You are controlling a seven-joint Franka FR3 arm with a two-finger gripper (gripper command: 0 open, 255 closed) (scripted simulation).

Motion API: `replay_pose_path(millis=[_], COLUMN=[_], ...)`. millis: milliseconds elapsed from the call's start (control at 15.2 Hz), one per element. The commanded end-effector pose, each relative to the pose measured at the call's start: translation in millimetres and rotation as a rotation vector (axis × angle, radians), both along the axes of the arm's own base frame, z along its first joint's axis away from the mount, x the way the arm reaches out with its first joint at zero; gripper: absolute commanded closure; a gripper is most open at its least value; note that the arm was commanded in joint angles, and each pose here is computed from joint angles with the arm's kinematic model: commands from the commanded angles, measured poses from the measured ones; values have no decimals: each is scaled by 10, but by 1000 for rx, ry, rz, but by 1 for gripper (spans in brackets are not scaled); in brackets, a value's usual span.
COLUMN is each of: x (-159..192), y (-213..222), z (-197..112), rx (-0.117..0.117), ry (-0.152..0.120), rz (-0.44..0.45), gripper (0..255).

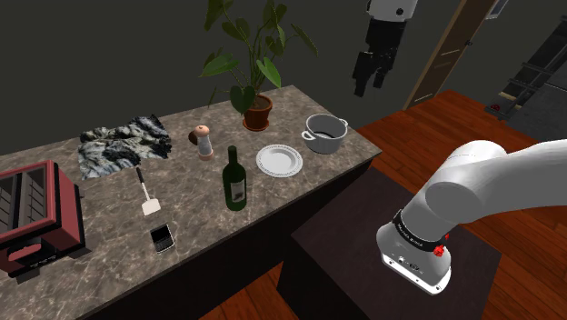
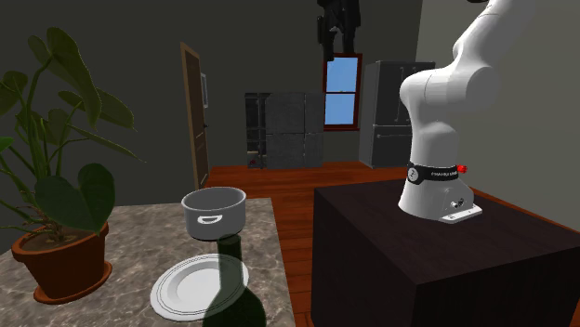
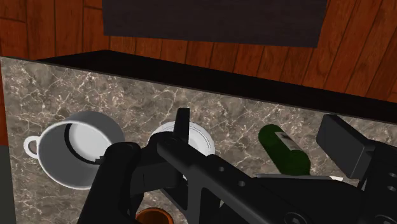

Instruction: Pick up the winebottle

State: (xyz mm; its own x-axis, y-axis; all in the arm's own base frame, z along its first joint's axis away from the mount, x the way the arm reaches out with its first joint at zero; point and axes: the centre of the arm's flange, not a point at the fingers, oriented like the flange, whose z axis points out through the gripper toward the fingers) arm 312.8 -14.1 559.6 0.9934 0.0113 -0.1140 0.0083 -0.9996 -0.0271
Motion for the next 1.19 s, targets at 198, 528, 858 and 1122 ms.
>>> replay_pose_path(millis=[198,528,858,1122], x=[182,495,821,1090], y=[235,627,1016,1327], z=[-238,-629,-1011,-1310], rx=[-2,-5,-8,-10], ry=[-18,-49,-80,-105], rz=[-1,-2,-3,-4], gripper=[0,0,0,0])
